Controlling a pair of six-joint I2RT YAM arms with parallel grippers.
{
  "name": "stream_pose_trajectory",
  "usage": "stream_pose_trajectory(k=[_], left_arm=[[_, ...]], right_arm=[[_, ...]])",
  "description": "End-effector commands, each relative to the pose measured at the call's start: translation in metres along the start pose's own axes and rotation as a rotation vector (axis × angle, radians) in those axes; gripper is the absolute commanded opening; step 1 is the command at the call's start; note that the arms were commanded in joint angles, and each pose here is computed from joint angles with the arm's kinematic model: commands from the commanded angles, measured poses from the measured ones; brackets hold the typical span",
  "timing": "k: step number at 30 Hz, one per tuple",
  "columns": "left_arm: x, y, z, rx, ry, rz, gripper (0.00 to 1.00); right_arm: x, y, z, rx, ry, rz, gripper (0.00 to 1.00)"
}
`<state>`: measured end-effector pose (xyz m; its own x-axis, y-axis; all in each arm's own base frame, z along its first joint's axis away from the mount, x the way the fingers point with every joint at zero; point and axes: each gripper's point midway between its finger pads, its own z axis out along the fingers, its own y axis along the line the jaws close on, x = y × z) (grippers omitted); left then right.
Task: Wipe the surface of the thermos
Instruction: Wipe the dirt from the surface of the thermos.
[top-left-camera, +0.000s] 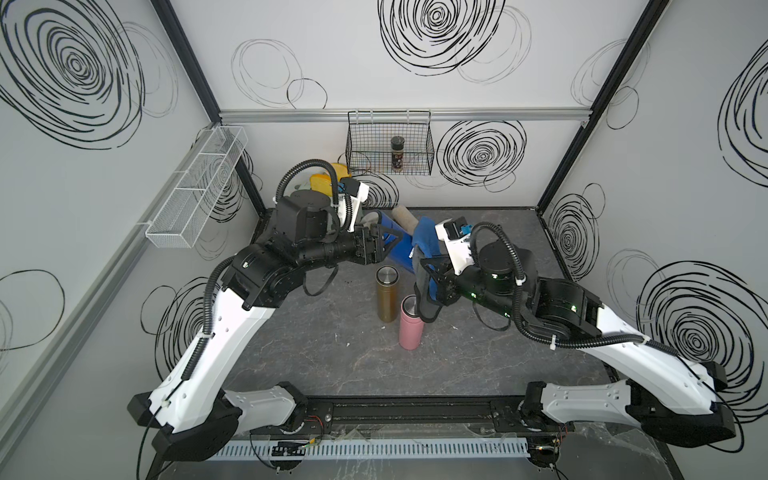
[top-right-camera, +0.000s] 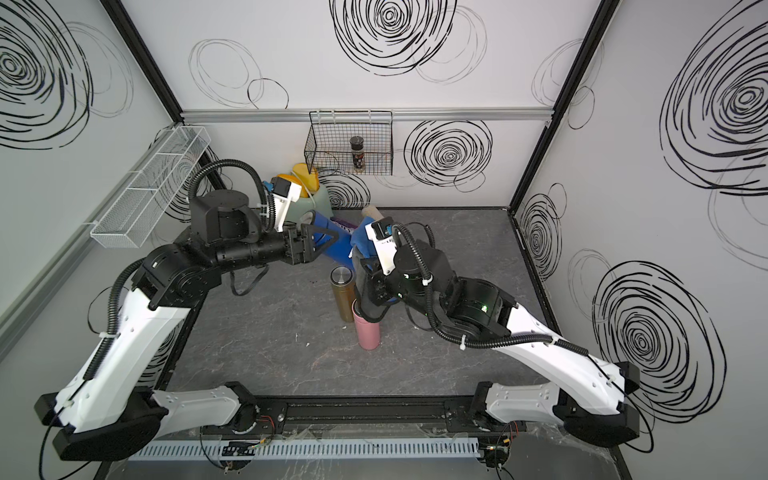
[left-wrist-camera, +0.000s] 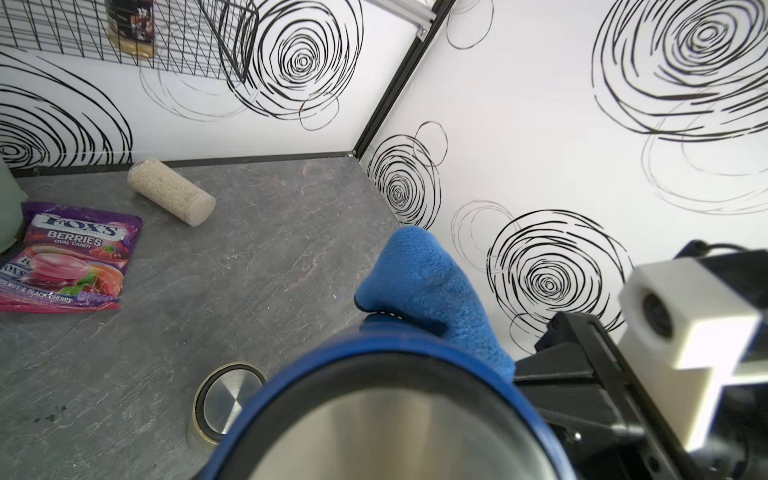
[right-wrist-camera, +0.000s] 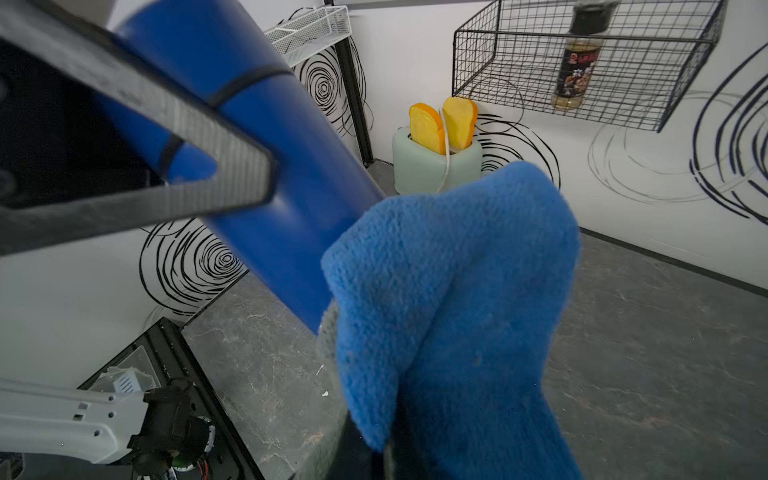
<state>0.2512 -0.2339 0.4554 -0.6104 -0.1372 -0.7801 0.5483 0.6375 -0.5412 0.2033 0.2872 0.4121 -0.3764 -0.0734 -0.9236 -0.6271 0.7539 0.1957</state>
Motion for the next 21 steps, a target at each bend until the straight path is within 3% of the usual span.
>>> stream_pose_trajectory(k=[1, 6, 9, 12, 16, 21], left_arm=[[-0.047, -0.052, -0.034, 0.21, -0.221, 0.027, 0.0], [-0.038, -0.053, -0.028, 0.237, -0.181, 0.017, 0.0], [-0.033, -0.049, -0.025, 0.231, -0.148, -0.015, 0.0], [-0.028, -0.044, -0.019, 0.24, -0.09, -0.056, 0.0], [-0.021, -0.034, -0.016, 0.219, -0.066, -0.072, 0.0], [-0.018, -0.028, -0.014, 0.208, -0.07, -0.069, 0.0]], right_arm=[[-0.02, 0.018, -0.01, 0.01, -0.057, -0.043, 0.0], [-0.048, 0.073, -0.011, -0.054, -0.126, -0.153, 0.0], [-0.049, 0.079, -0.003, -0.05, -0.125, -0.17, 0.0], [-0.033, 0.047, 0.001, 0.082, -0.1, -0.167, 0.0], [-0.012, -0.014, -0.022, 0.229, -0.094, -0.074, 0.0], [-0.011, -0.047, -0.055, 0.262, -0.144, 0.002, 0.0]])
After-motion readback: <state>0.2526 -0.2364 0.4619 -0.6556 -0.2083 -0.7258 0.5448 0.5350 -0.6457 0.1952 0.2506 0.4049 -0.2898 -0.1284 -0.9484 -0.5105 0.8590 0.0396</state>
